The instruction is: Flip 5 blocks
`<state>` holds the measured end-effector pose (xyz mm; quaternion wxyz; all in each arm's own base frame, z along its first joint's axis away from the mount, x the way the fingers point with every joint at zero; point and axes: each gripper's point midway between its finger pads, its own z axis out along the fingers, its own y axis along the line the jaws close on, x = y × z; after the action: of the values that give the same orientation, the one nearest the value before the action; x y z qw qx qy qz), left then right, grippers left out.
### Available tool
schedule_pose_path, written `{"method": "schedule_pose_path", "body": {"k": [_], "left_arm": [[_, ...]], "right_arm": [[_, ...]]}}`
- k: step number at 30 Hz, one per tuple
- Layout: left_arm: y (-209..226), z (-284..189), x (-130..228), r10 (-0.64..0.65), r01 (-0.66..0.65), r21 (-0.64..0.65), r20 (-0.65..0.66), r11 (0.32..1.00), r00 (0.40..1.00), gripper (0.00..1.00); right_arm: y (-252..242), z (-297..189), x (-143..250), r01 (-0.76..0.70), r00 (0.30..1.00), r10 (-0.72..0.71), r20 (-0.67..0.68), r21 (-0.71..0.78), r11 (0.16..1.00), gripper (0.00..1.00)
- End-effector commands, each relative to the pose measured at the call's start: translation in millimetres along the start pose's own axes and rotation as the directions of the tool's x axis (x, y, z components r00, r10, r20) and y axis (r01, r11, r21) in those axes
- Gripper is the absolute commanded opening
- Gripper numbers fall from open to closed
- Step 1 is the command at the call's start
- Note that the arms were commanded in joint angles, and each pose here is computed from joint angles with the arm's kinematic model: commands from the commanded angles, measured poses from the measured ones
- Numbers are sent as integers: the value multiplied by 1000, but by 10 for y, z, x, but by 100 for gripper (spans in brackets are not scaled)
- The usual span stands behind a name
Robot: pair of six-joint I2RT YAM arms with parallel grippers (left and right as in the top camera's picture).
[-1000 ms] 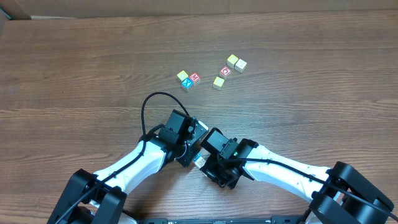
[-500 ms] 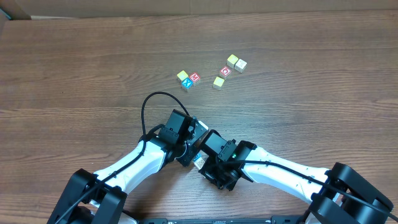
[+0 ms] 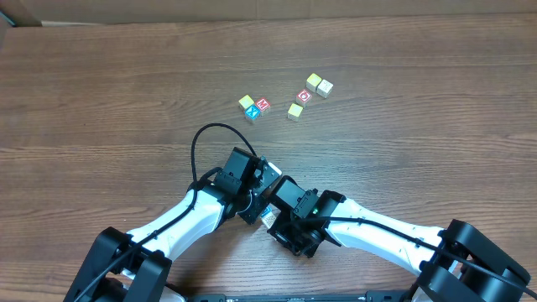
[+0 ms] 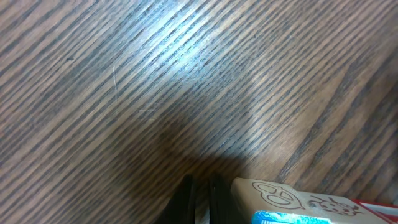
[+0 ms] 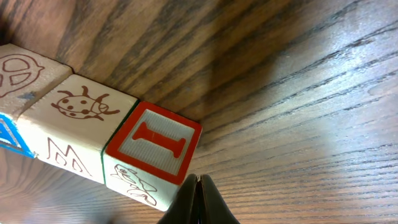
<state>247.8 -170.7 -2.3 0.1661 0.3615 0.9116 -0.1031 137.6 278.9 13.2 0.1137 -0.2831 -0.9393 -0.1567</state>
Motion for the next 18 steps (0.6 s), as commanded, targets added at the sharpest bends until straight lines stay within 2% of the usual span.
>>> {"method": "schedule_pose_path", "body": {"k": [1, 18], "left_arm": [[-96, 90, 136, 46, -44, 43, -36, 998, 998, 4], [-129, 89, 78, 146, -145, 63, -4, 987, 989, 4]], "right_arm": [[82, -12, -15, 7, 1000, -7, 19, -23, 1000, 4], [82, -12, -15, 7, 1000, -7, 19, -23, 1000, 4]]}}
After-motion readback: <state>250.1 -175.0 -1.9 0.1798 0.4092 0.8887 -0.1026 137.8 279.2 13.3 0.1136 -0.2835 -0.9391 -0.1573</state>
